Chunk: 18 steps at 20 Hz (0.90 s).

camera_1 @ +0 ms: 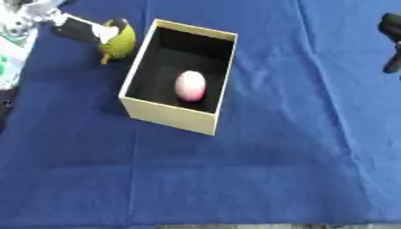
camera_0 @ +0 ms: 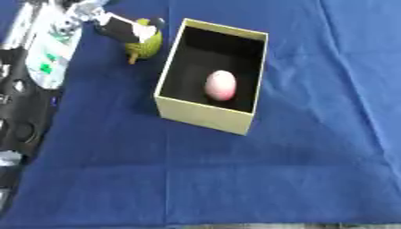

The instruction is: Pick up objects on the table and place them in the box.

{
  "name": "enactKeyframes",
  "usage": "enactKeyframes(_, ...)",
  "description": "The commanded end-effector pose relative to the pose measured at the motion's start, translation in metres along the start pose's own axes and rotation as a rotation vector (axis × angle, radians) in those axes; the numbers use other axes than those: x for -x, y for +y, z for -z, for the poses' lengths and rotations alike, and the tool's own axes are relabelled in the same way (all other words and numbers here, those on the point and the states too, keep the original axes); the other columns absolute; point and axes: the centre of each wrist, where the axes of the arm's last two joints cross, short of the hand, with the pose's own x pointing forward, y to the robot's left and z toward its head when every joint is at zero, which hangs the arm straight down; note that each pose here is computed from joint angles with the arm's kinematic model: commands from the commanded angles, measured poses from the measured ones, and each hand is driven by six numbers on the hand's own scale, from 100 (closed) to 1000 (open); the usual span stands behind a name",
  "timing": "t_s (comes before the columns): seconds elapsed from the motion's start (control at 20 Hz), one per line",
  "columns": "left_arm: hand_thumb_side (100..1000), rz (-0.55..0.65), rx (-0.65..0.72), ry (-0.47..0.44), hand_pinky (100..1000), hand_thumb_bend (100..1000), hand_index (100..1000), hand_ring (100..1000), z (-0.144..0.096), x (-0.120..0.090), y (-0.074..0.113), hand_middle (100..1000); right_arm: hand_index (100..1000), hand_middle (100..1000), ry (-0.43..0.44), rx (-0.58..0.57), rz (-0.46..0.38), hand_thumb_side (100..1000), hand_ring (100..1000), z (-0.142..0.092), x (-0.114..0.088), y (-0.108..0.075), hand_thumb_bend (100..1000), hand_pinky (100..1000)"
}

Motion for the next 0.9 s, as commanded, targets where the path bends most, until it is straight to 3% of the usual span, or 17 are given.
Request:
enactKeyframes(0.05,263,0.017,-0.028,0.082,888,255,929,883,-0.011,0.028,0.022,838,817,437,-0.029,-0.027,-0.016,524,895,0.008,-0.004,-0.002,100,933)
enactKeyframes(0.3,272,-0.012,-0.017,0.139,885,239,928,880,-0.014,0.041,0.016,835,816,434,-0.031,-0.035,-0.012,525,896,0.009,-0.004,-0.001,100,933)
enactKeyframes(0.65,372,-0.045,0.088,0.166,888,284,929,885,-0.008,0.051,0.001,839,815,430,-0.031,-0.051,-0.005,525,897,0.010,-0.003,0.001,100,935)
enactKeyframes(0.75,461,-0.061,0.126,0.166,892,320,929,895,-0.005,0.054,-0.005,845,815,428,-0.033,-0.055,-0.004,525,897,0.010,-0.003,0.002,100,935)
enactKeyframes(0.9,526,-0.079,0.172,0.158,900,376,931,906,-0.002,0.057,-0.009,849,814,426,-0.036,-0.063,-0.001,525,898,0.012,-0.002,0.002,100,936)
